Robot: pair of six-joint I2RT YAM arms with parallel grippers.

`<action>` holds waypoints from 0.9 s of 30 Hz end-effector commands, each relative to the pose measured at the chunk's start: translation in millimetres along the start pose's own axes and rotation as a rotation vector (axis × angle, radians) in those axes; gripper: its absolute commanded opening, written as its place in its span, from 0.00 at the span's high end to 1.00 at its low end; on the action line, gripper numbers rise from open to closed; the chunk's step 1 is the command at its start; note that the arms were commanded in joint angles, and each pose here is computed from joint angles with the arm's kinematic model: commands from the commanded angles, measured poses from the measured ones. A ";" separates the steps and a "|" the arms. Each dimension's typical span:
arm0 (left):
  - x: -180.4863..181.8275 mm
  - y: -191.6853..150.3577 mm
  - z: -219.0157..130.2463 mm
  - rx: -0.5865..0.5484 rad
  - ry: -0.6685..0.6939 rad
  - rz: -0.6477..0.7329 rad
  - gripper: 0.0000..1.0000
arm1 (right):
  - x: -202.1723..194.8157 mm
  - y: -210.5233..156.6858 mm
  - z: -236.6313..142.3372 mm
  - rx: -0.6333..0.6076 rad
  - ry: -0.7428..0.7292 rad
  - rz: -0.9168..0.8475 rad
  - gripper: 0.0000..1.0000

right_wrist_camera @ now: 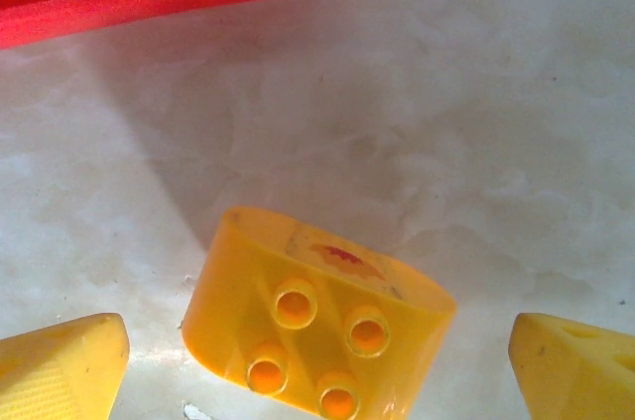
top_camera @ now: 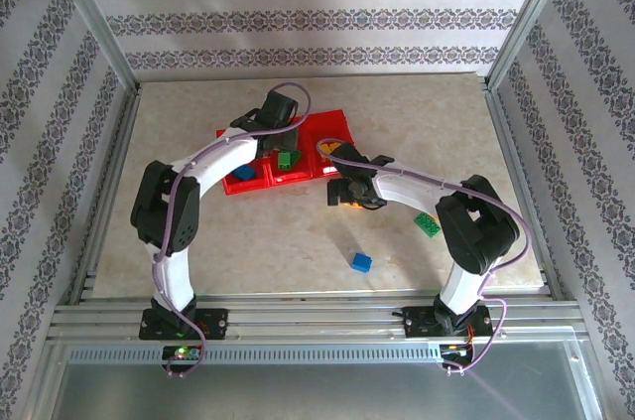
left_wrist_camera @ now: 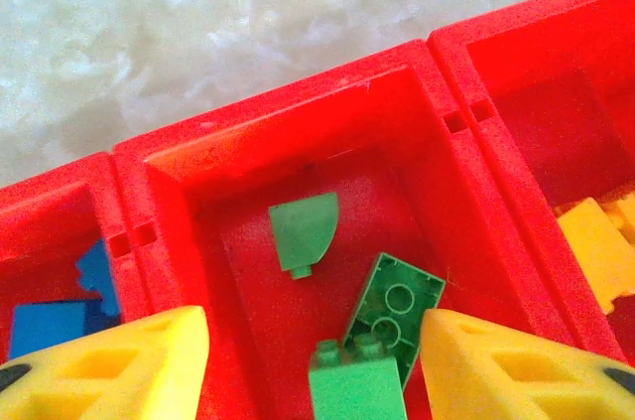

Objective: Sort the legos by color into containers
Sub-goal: Pick up the lego from the center of the table.

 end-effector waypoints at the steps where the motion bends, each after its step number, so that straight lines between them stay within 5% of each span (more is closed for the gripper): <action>1: 12.2 4.7 -23.5 -0.054 0.019 -0.042 0.38 | 1.6 9.5 6.1 0.014 0.017 -0.023 0.02; 5: 15.2 3.3 -37.9 -0.093 0.015 -0.060 0.28 | 2.1 13.2 12.6 0.032 0.024 -0.039 0.02; 10: 20.2 -0.1 -55.2 -0.140 0.021 -0.088 0.00 | 7.5 15.4 20.2 0.063 0.040 -0.075 0.06; 27: 32.0 -17.3 -77.7 -0.190 0.078 -0.134 0.00 | 23.4 -8.7 13.6 0.143 0.058 -0.172 0.25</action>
Point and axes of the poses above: each hand's point on the last joint's axis, 136 mm out from that joint toward the fingers, its own z axis out along the fingers, its own x axis along the line the jaws close on, y = z × x, the point moved 10 cm from there along -z, back along the fingers, and after that the axes turned 15 degrees about z, right-handed, at the moved point
